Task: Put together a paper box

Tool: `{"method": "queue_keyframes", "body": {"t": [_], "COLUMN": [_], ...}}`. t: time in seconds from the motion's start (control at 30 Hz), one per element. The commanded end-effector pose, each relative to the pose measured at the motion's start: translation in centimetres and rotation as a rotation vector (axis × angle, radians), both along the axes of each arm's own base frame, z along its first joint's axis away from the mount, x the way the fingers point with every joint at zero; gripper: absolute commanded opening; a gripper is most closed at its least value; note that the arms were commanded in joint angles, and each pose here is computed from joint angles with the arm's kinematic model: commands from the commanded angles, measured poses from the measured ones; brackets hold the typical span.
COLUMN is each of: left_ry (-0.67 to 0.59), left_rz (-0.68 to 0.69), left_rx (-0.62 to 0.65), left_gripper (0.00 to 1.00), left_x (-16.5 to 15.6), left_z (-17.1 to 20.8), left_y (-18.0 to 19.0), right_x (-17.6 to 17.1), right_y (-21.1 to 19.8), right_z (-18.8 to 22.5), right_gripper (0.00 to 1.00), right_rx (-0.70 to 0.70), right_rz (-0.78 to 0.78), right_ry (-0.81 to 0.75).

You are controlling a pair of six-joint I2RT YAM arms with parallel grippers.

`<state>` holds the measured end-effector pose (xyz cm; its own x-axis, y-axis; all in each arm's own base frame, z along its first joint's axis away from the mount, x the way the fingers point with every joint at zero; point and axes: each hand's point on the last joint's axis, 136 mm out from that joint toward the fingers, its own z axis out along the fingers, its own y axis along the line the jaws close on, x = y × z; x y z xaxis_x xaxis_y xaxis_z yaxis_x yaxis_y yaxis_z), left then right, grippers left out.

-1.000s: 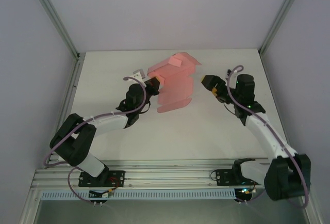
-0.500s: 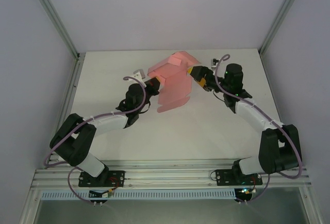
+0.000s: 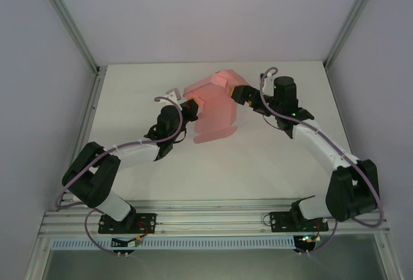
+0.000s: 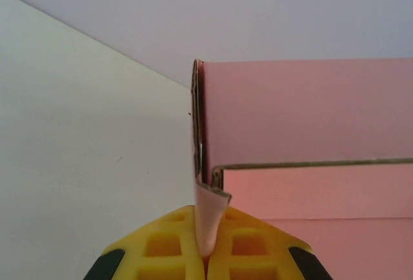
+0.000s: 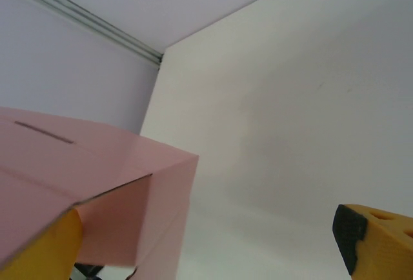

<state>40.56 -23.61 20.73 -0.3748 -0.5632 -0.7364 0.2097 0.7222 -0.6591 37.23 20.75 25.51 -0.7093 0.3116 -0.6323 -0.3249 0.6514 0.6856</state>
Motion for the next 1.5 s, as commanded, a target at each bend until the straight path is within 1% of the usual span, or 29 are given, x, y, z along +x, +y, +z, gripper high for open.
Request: {"method": "queue_keyframes", "body": {"t": [0.0,0.07,0.1,0.17,0.2,0.27,0.37,0.4,0.43,0.53,0.57,0.6,0.63,0.7,0.77,0.83,0.9,0.97,1.17,1.33,1.4,1.47], "left_ry": [-0.045,0.002,0.017,0.009,0.009,0.019,0.042,0.05,0.05,0.055,0.049,0.045,0.038,0.035,0.029,0.03,0.033,0.041,0.06,0.053,0.059,0.068], "left_rz": [-0.015,-0.019,-0.032,-0.07,-0.086,-0.134,-0.198,-0.209,-0.228,-0.253,-0.255,-0.26,-0.276,-0.291,-0.31,-0.322,-0.317,-0.301,-0.28,-0.291,-0.291,-0.288], "left_rx": [0.083,0.161,0.176,0.178,0.182,0.212,0.262,0.263,0.265,0.265,0.257,0.249,0.246,0.238,0.234,0.239,0.243,0.246,0.26,0.252,0.255,0.259], "left_gripper": [0.0,0.0,0.0,0.0,0.0,0.0,0.0,0.0,0.0,0.0,0.0,0.0,0.0,0.0,0.0,0.0,0.0,0.0,0.0,0.0,0.0,0.0], "left_x": [-0.6,-0.2,0.0,0.0,0.0,-0.2,-0.7,-0.8,-0.9,-1.1,-1.0,-1.0,-1.1,-1.3,-1.4,-1.5,-1.5,-1.2,-0.8,-0.8,-0.8,-0.9], "left_z": [1.6,0.4,0.0,-0.4,-0.6,-0.9,-1.4,-1.6,-1.6,-1.8,-1.7,-1.5,-1.4,-1.2,-0.9,-0.8,-0.8,-0.9,-1.1,-0.7,-0.7,-1.0], "left_y": [0.2,0.6,0.7,0.9,1.0,0.9,0.4,0.2,-0.1,-0.4,-0.5,-0.6,-0.9,-1.2,-1.4,-1.5,-1.5,-1.3,-1.1,-1.3,-1.4,-1.3], "right_x": [-2.7,-3.2,-3.2,-3.2,-3.1,-3.0,-2.3,-2.1,-2.4,-4.7,-5.3,-5.5,-5.1,-4.2,-3.7,-3.5,-4.1,-4.6,-7.2,-5.8,-5.2,-4.3], "right_y": [-2.0,-4.6,-6.1,-8.9,-9.9,-10.9,-11.3,-10.9,-10.0,-6.3,-5.5,-5.1,-4.8,-4.7,-4.4,-3.8,-2.8,-1.6,1.6,3.7,4.5,5.0], "right_z": [0.6,-0.2,-0.7,-0.9,-0.7,0.2,1.9,2.4,3.2,5.2,5.5,5.2,4.7,3.5,2.9,2.8,2.6,1.5,-0.5,-1.7,-1.9,-2.3], "right_gripper": [1.0,1.0,1.0,1.0,1.0,0.93,0.8,0.73,0.67,0.64,0.61,0.58,0.54,0.51,0.51,0.51,0.51,0.53,0.52,0.5,0.5,0.5], "right_rx": [-0.181,-0.279,-0.294,-0.259,-0.232,-0.196,-0.21,-0.206,-0.183,-0.043,-0.003,0.01,-0.001,-0.052,-0.08,-0.076,-0.081,-0.121,-0.174,-0.217,-0.235,-0.289], "right_rz": [0.02,-0.024,-0.051,-0.088,-0.091,-0.074,-0.051,-0.018,0.052,0.356,0.435,0.481,0.489,0.478,0.496,0.531,0.599,0.649,0.814,0.82,0.804,0.761], "right_ry": [-0.081,-0.072,-0.055,-0.038,-0.054,-0.104,-0.157,-0.175,-0.204,-0.286,-0.304,-0.315,-0.299,-0.264,-0.241,-0.225,-0.224,-0.2,-0.187,-0.152,-0.159,-0.176]}}
